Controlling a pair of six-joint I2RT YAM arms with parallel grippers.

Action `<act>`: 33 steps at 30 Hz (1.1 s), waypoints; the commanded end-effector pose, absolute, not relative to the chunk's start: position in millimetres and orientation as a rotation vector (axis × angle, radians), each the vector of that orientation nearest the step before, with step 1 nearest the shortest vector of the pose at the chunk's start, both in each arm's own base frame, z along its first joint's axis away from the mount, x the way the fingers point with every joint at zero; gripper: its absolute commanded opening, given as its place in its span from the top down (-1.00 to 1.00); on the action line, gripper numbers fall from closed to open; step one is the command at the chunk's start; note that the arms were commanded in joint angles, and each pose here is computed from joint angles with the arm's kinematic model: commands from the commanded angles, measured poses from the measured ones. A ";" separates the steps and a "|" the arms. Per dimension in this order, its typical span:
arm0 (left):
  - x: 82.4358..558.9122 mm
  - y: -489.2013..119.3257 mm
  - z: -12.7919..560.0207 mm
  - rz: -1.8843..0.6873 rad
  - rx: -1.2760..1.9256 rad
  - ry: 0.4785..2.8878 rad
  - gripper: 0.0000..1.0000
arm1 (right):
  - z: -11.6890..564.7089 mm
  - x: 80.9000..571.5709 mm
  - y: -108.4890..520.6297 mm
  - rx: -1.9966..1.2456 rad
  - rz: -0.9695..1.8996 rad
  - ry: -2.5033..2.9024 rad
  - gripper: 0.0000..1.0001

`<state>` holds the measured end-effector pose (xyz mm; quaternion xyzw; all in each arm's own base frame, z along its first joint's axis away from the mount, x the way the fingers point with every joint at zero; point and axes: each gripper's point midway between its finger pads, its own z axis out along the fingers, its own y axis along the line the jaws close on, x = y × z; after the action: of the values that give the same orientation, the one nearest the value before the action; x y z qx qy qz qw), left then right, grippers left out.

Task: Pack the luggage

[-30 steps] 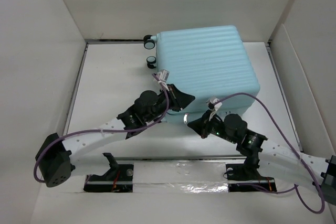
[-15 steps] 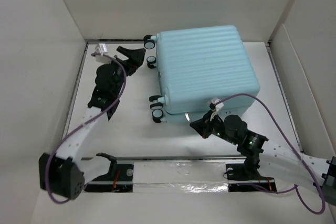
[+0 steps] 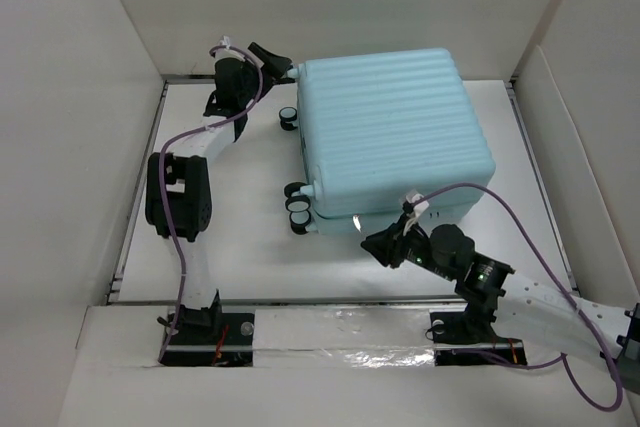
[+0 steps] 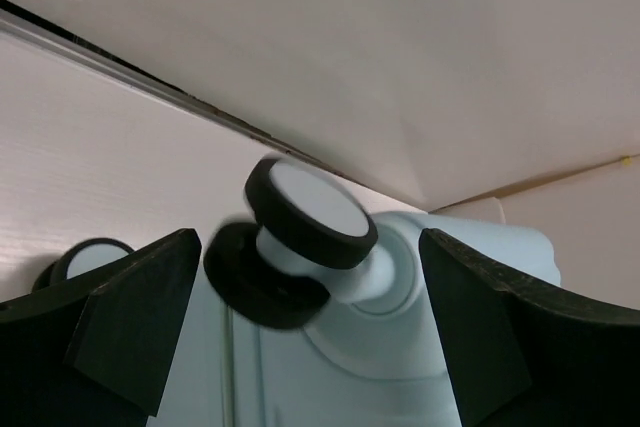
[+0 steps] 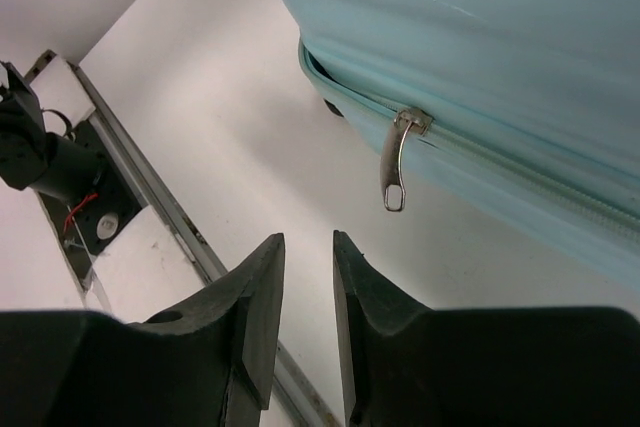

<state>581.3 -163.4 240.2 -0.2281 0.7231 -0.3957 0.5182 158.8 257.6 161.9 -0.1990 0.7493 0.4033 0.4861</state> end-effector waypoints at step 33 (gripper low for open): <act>578.9 -161.3 280.1 -1.243 -0.552 1.421 1.00 | 172.3 185.8 193.9 -0.217 0.778 1.807 0.47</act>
<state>607.4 -171.5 223.4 -0.2639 0.6407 -0.5079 0.5117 173.8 208.3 182.6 -0.1120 0.7462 0.3623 0.5472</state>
